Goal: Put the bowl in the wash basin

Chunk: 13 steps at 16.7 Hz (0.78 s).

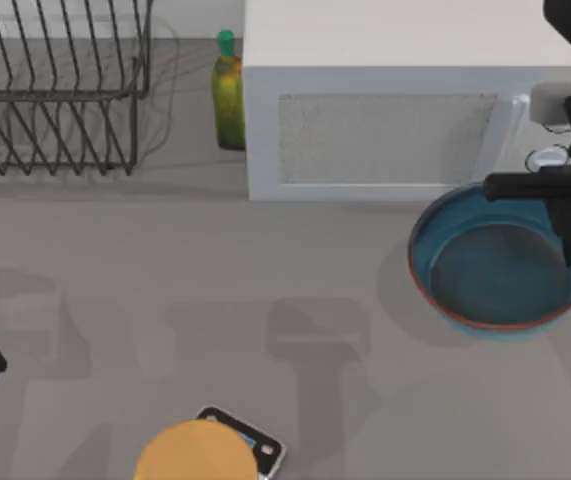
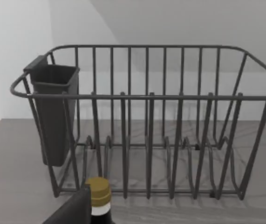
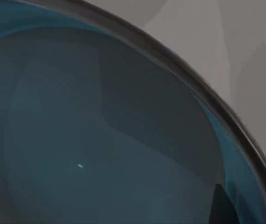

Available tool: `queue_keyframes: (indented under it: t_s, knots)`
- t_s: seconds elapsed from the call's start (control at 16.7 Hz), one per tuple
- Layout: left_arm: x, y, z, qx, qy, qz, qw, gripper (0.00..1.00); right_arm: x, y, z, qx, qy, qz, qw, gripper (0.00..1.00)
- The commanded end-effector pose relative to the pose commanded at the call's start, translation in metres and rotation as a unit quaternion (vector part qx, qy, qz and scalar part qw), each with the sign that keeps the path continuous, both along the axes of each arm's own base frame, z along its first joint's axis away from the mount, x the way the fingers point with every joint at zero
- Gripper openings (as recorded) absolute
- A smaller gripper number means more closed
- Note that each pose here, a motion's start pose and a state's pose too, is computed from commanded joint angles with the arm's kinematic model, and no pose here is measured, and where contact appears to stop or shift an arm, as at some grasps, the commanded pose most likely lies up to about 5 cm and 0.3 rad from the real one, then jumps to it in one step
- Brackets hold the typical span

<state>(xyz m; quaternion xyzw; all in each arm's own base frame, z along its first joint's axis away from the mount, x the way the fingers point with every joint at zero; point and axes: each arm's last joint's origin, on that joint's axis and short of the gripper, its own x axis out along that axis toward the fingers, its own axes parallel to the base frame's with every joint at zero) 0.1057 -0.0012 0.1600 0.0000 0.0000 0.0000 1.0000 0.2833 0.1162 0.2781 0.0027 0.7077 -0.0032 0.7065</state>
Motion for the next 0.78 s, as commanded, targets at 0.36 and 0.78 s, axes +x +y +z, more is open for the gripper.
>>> queue_keyframes:
  t_s: [0.36, 0.78]
  knots:
    - [0.000, 0.000, 0.000, 0.000, 0.000, 0.000, 1.000, 1.00, 0.016, -0.041, -0.028, 0.015, -0.017, -0.051, 0.998, 0.00]
    - [0.000, 0.000, 0.000, 0.000, 0.000, 0.000, 1.000, 1.00, 0.028, -0.183, -0.101, 0.056, -0.179, -0.205, 0.961, 0.00]
